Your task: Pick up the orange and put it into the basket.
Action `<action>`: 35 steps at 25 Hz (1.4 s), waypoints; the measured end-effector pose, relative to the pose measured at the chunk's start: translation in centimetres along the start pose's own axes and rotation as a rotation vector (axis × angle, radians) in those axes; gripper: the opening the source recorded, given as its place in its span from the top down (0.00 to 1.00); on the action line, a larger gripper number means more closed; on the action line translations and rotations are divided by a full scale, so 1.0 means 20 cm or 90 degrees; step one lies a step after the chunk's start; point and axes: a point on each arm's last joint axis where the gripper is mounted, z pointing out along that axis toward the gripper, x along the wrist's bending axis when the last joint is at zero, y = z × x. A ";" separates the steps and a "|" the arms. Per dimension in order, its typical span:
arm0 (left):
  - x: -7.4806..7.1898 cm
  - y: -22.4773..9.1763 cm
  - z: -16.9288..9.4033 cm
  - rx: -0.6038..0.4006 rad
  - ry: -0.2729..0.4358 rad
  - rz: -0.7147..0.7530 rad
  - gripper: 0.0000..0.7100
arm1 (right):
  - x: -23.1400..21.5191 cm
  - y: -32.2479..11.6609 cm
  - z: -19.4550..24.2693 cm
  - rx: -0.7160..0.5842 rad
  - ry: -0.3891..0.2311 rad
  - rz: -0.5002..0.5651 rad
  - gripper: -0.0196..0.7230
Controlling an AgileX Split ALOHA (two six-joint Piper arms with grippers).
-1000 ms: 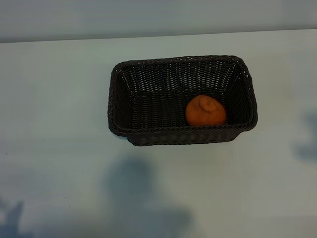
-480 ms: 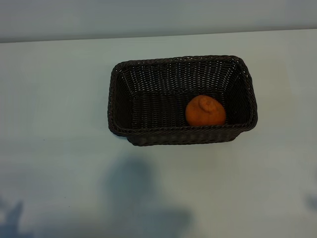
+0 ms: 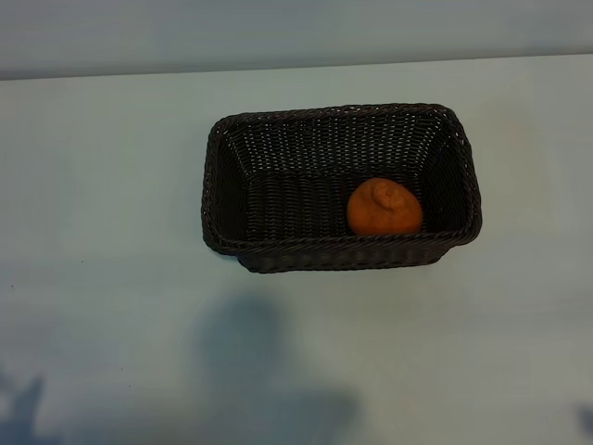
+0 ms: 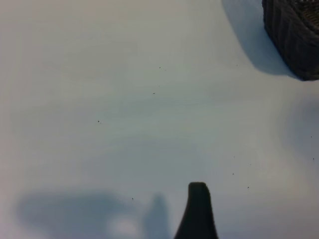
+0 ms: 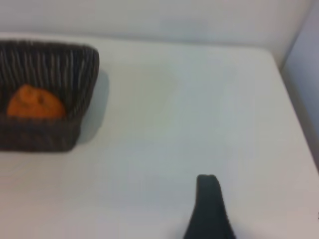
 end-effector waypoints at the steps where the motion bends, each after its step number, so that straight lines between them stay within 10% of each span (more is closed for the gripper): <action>1: 0.00 0.00 0.00 0.000 0.000 0.000 0.17 | 0.00 -0.02 0.03 0.015 0.001 -0.001 0.30; 10: 0.00 0.00 0.00 0.000 -0.001 0.000 0.17 | 0.01 -0.17 0.20 0.114 0.001 -0.006 0.30; 35: 0.00 0.00 0.00 0.000 -0.001 0.000 0.17 | 0.02 -0.16 0.25 0.073 0.005 -0.006 0.31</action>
